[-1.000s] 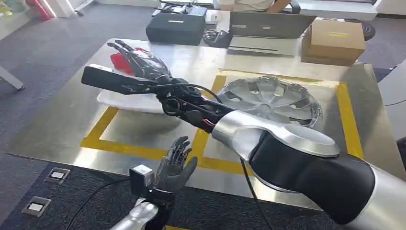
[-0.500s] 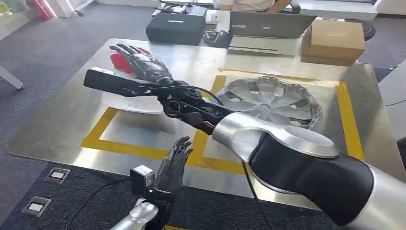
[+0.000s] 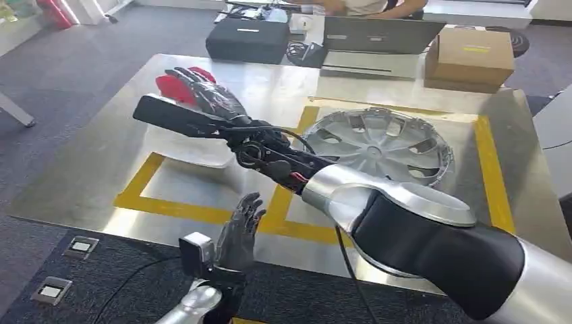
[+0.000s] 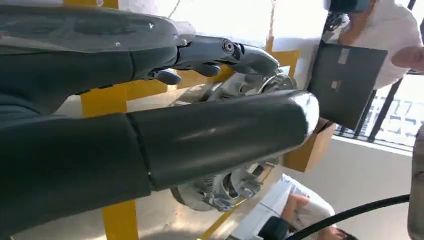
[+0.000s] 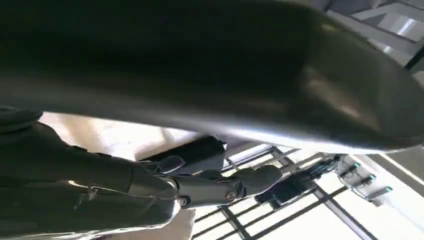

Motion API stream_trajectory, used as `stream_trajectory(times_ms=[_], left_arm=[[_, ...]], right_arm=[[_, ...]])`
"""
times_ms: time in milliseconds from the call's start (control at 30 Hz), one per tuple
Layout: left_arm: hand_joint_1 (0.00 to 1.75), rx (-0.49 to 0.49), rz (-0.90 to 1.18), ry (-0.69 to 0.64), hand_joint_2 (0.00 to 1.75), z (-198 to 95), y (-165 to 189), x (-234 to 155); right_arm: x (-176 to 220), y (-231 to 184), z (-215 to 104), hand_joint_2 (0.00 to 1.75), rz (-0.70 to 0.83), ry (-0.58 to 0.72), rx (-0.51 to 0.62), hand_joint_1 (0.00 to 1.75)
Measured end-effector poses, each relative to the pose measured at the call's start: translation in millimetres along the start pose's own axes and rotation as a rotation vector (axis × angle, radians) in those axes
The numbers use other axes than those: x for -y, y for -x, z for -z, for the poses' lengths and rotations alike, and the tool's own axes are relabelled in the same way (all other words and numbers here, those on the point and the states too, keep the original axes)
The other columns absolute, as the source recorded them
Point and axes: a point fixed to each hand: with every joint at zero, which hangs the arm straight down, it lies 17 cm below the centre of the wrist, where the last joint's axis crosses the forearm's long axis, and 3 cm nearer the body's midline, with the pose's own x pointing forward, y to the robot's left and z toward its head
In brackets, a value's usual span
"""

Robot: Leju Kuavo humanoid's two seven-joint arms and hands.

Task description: Take the parts from the cabinet and place them on the table.

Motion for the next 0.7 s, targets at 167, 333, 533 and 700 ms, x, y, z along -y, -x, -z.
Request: stream_trajectory(times_ms=[167,333,533,700], left_arm=[[0.0,-0.01,0.002,-0.025,0.0,-3.5,3.6,-7.1],[0.0,-0.023,0.011,-0.088,0.0,-6.4,7.4,-23.6],[0.0,-0.045,0.066,-0.177,0.0,-18.7,13.3,-56.6],[0.0,-0.048,0.091,-0.197,0.0,-26.4,13.0,-69.8]], right_arm=[[4.2,9.5,-5.4,0.0,0.086,0.031,-0.015,0.0],[10.5,8.7,-10.1,0.0,0.184,0.064,0.005,0.0],[25.4,12.7,-30.6,0.0,0.291,0.146,0.015,0.0],[44.6,10.2,-51.8,0.0,0.367,0.202,0.046,0.0]])
